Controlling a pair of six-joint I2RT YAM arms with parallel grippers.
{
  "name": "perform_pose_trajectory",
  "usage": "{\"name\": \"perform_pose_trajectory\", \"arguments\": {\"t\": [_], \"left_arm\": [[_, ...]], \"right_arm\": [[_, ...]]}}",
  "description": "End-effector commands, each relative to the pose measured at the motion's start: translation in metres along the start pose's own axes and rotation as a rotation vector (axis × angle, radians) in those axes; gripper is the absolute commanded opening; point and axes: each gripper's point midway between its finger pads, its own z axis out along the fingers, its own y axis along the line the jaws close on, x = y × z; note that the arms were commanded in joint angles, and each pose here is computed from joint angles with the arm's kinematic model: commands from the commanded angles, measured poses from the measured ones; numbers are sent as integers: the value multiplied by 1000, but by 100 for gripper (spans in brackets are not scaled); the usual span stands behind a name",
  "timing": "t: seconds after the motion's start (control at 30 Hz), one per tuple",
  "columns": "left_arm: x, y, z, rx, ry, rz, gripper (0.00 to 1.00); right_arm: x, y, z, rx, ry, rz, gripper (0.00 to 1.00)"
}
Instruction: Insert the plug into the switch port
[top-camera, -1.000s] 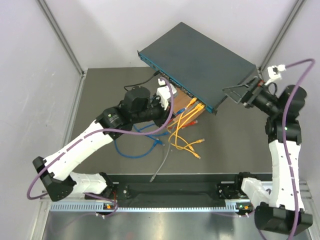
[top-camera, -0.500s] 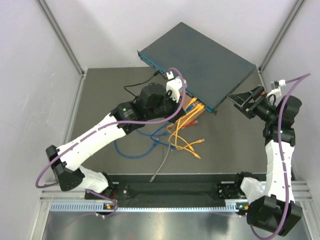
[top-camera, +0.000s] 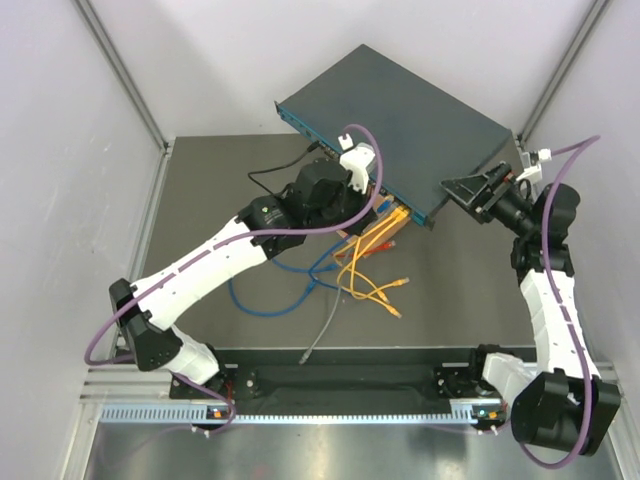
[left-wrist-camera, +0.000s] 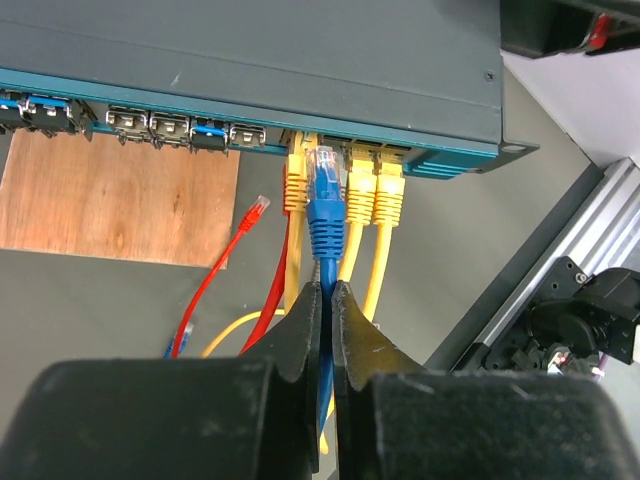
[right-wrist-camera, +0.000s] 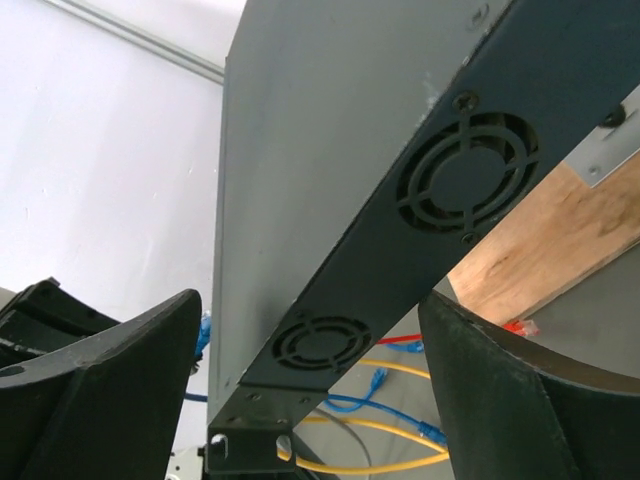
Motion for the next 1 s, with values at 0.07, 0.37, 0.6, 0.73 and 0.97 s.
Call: {"name": "perform_pose_trajectory", "arguments": {"t": [0.07,0.37,0.6,0.73,0.97], "left_arm": [[-20,-7,-1,10,-51,-16,0],[-19,-10,4,23,-40,-25,0],[-20,-18,2,59,-39,-41,0],[-16,-22,4,79,-22,-60,0],[-17,-17,9,53,-28,-72,0]], "right_arm": [[-1,9,14,-52,-31,-29,84],[2,10,18,-65,-29,-22,71],[5,10,18,-73,-30,-17,62],[6,10,18,-73,-32,-15,61],[7,12,16,-81,-34,-21,57]]}}
